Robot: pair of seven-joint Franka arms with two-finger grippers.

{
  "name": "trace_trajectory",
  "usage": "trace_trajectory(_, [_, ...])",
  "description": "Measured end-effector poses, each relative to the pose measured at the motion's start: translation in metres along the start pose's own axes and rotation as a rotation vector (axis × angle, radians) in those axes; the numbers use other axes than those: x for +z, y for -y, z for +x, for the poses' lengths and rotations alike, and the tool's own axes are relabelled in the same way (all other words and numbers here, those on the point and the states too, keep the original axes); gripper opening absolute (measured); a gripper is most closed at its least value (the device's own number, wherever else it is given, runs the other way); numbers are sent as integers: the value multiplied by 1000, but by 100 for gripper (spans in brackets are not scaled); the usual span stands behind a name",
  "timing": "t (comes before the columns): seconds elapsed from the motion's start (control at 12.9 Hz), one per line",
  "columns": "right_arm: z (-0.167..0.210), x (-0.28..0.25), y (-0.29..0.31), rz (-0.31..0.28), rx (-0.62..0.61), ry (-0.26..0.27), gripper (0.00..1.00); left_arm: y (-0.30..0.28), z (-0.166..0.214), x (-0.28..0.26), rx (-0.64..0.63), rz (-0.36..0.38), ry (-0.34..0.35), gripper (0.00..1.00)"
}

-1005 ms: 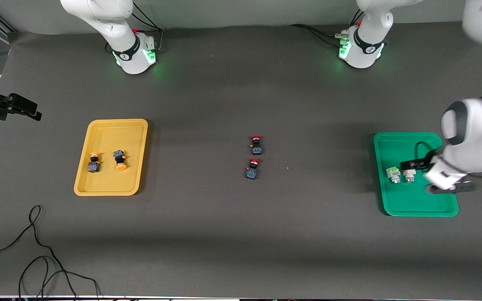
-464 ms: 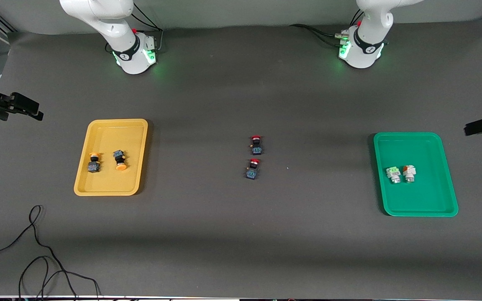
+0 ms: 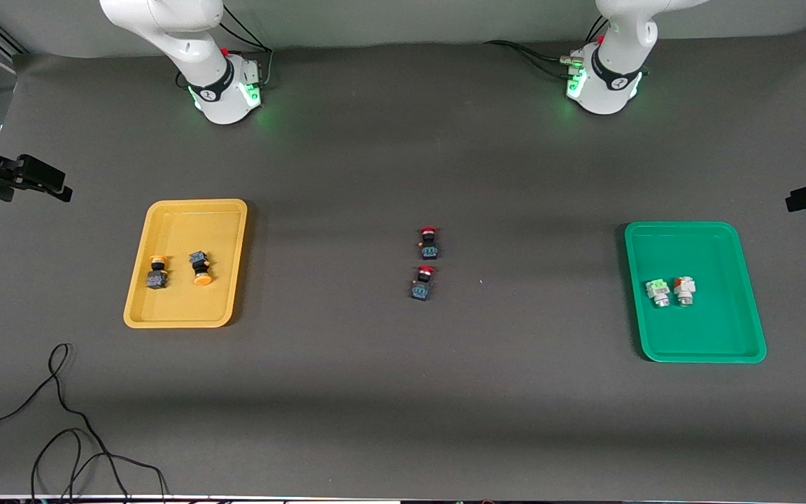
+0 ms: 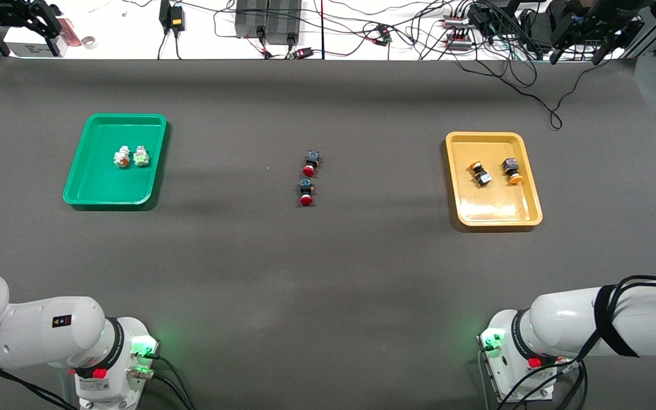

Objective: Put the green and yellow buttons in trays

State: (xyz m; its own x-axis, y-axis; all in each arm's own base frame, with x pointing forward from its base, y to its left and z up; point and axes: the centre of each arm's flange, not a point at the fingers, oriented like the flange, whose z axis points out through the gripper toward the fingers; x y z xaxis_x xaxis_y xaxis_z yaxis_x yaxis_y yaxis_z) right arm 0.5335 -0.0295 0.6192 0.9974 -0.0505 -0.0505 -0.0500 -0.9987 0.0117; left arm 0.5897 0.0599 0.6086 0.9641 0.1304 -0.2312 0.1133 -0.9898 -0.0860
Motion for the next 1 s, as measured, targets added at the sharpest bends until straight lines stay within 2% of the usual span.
trace_trajectory(0.46, [-1, -1, 2, 0, -3, -1, 100, -10, -5, -7, 18, -9, -17, 100])
trace_trajectory(0.77, [-1, -1, 2, 0, -3, -1, 100, -12, -23, 3, 18, -18, -126, 100])
trace_trajectory(1.0, [-1, -1, 2, 0, -3, -1, 100, -22, -45, 11, 32, -20, -133, 100])
